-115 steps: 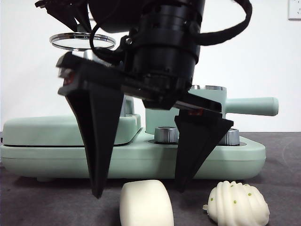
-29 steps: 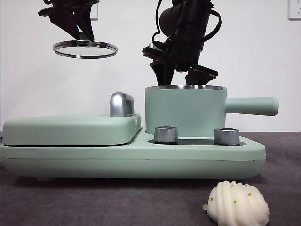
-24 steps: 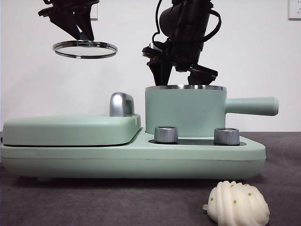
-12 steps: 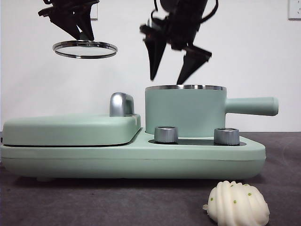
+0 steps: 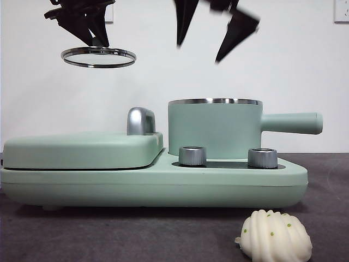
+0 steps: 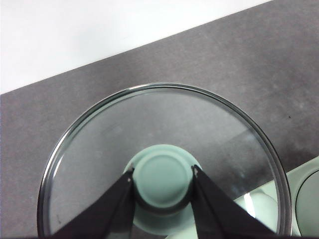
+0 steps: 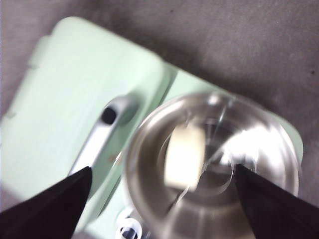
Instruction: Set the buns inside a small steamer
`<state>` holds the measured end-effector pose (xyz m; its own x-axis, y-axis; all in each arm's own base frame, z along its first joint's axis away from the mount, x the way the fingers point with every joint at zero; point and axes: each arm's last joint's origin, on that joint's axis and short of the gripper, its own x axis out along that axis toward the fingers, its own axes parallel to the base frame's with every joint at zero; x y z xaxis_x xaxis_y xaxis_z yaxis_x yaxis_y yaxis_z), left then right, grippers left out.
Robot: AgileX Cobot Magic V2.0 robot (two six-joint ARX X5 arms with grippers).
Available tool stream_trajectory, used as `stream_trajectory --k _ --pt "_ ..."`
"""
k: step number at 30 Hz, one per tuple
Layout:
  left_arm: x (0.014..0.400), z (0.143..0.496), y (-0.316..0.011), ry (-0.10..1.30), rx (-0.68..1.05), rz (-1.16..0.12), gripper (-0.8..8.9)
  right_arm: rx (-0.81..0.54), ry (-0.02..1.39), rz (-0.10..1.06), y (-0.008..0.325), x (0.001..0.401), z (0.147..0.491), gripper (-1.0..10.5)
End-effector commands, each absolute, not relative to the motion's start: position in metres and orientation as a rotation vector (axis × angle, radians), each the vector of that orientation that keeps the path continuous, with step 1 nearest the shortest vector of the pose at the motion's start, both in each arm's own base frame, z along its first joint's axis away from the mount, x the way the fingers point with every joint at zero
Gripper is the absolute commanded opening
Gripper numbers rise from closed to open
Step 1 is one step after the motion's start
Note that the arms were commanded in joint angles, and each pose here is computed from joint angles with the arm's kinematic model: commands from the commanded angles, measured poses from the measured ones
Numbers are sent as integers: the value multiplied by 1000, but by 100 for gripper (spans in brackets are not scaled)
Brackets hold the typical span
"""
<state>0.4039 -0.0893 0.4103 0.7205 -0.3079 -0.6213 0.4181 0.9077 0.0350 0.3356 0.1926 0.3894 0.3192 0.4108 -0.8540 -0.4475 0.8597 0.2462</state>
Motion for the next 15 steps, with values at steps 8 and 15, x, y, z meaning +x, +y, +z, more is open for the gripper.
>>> stream_trajectory --k 8,15 --pt "407 417 -91 607 167 -405 54 -119 1161 527 156 213 411 477" --pt "407 417 -92 609 155 -402 54 -198 1282 468 150 163 367 478"
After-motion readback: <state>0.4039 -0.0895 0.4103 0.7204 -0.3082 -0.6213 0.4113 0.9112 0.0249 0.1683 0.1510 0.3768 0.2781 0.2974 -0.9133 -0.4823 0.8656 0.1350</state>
